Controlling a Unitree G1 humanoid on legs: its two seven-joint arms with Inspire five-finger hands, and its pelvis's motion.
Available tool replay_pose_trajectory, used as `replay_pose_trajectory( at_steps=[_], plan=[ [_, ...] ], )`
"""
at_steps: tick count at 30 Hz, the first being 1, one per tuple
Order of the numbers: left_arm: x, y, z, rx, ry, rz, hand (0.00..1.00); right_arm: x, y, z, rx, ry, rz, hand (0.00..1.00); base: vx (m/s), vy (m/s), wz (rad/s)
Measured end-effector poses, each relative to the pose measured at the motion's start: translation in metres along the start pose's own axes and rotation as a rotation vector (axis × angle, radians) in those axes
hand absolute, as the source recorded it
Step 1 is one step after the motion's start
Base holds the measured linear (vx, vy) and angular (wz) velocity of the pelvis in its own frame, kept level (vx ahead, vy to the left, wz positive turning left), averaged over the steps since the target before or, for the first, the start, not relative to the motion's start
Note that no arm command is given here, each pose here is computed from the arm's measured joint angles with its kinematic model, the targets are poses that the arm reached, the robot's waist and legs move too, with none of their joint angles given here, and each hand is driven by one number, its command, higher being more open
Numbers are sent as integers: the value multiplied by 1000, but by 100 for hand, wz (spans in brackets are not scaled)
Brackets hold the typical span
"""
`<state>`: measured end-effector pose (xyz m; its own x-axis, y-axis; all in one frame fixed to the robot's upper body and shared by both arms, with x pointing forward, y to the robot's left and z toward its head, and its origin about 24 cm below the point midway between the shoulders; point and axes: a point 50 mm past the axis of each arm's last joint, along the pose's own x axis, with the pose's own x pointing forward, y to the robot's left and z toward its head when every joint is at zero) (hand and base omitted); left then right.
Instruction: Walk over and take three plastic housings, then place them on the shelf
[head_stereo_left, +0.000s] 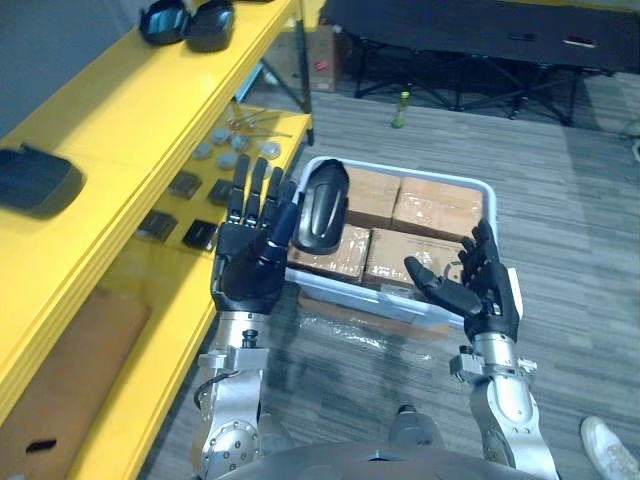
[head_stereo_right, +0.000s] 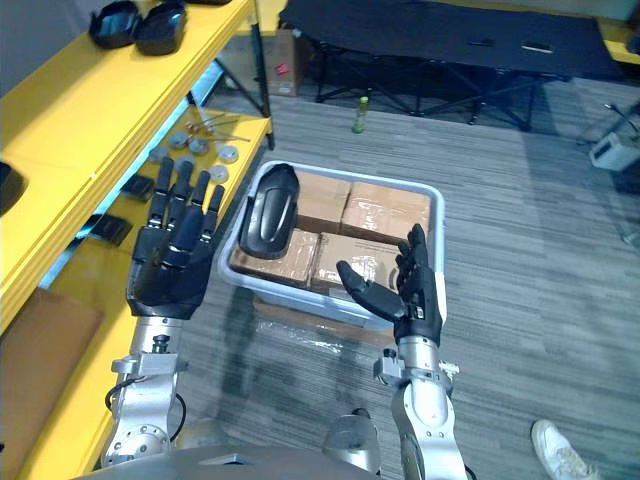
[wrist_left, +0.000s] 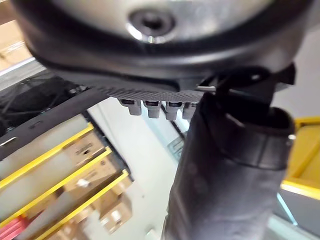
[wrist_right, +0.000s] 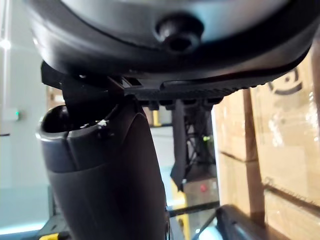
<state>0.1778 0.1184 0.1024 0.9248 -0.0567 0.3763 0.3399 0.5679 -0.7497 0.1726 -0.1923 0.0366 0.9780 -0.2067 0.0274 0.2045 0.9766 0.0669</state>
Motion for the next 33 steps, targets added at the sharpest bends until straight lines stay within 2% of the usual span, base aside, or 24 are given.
replay_pose_trajectory(
  at_steps=[3,5,9,11,12,15,17,20,24,30,33],
  plan=[
    [5,5,-4,23,14,-13,100,6,0,2,-5,-12,-14,100,-53,182,-15],
    [2,17,-9,109,58,23,100,13,7,-6,15,24,-42,100,-94,219,-17],
    [-6,37,-14,594,214,56,100,30,13,-33,20,132,-158,100,-89,163,-14],
    [-10,49,-16,699,272,97,100,40,12,-42,3,171,-202,100,-122,105,0],
    [-18,67,-20,771,351,164,100,49,9,-48,-12,196,-252,100,-112,75,9],
    [-38,99,-30,893,508,264,100,73,4,-44,-36,180,-317,100,-100,26,26],
    [-44,105,-34,968,568,247,100,99,0,-30,-21,139,-345,100,-107,-2,17],
    [-40,99,-40,977,578,193,100,136,-10,1,-40,50,-382,100,-103,-1,27],
    [-26,92,-39,949,507,154,100,172,-5,47,-59,-74,-321,100,-48,-6,15],
    [-3,80,-37,880,384,106,100,209,-3,98,-104,-160,-289,100,-25,2,6],
    [-1,81,-44,879,405,89,100,221,-11,120,-150,-184,-299,100,-38,8,7]
  ],
)
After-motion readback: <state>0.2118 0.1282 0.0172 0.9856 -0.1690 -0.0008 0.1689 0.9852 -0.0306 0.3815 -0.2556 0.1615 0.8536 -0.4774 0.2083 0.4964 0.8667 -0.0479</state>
